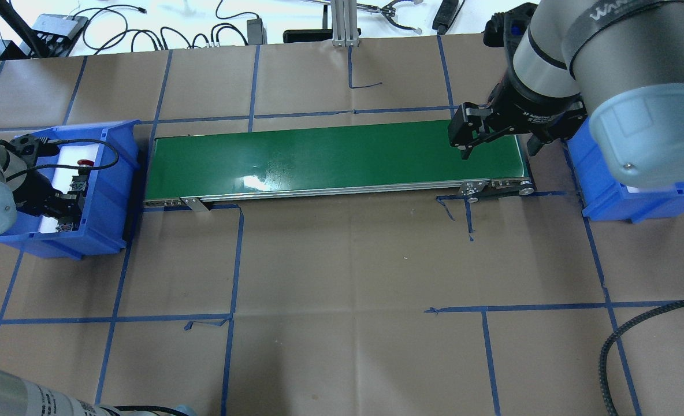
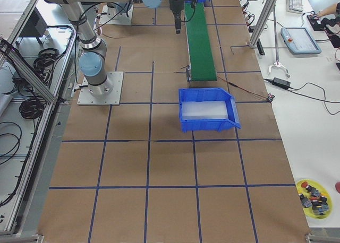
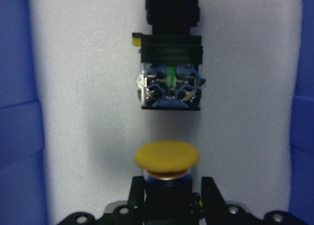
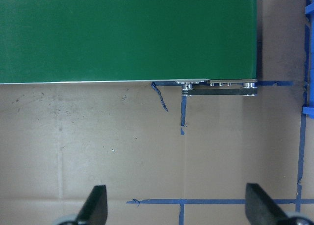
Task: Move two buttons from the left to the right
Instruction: 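Lift the yellow button and carry it onto the green conveyor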
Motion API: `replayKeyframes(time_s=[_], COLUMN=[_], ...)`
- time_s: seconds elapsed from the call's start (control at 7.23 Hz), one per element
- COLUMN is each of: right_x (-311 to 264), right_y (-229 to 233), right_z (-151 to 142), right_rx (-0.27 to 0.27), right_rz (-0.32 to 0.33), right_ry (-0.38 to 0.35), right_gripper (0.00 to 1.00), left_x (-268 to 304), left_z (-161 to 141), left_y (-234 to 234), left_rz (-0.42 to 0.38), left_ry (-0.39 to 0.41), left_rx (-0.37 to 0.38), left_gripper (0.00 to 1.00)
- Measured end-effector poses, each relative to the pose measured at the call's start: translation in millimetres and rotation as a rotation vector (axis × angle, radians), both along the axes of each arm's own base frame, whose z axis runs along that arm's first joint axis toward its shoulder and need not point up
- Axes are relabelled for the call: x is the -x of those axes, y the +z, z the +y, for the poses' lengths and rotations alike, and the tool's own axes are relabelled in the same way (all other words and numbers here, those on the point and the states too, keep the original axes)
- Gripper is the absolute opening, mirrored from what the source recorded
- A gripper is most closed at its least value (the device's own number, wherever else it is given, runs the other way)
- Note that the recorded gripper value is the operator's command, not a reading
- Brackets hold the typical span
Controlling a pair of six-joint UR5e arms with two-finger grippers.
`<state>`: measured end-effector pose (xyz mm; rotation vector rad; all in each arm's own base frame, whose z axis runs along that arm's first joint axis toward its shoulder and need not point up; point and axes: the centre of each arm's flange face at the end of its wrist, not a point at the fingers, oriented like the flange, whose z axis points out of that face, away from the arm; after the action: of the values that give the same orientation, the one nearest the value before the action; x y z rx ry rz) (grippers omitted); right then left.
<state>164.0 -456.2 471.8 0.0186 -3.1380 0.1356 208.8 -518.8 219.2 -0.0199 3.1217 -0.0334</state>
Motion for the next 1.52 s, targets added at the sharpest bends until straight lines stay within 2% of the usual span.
replayKeyframes(time_s=[0.28,0.83,1.11,1.52], right_x=[0.0,0.0,0.0,0.1], right_y=[-1.0,-1.9,-2.0,-2.1], right_z=[0.1,0.2,0.3,0.4], right_rx=[-0.002,-0.003,-0.004,-0.004], right_rz=[0.0,0.0,0.0,0.001], right_ry=[0.0,0.0,0.0,0.0], right_gripper=[1.0,1.0,1.0,1.0], left_x=[-4.8,-13.1,27.3,141.0], left_z=[-8.0,-38.4,-63.9,-90.3], left_y=[38.5,161.0,183.2,183.9], left_rz=[0.002,0.028,0.023,0.014], left_ry=[-0.005,-0.017,-0.051,-0.085], left_rx=[-0.003,-0.042,-0.041,-0.039], left_gripper=[0.08,0.09,0.09,0.09])
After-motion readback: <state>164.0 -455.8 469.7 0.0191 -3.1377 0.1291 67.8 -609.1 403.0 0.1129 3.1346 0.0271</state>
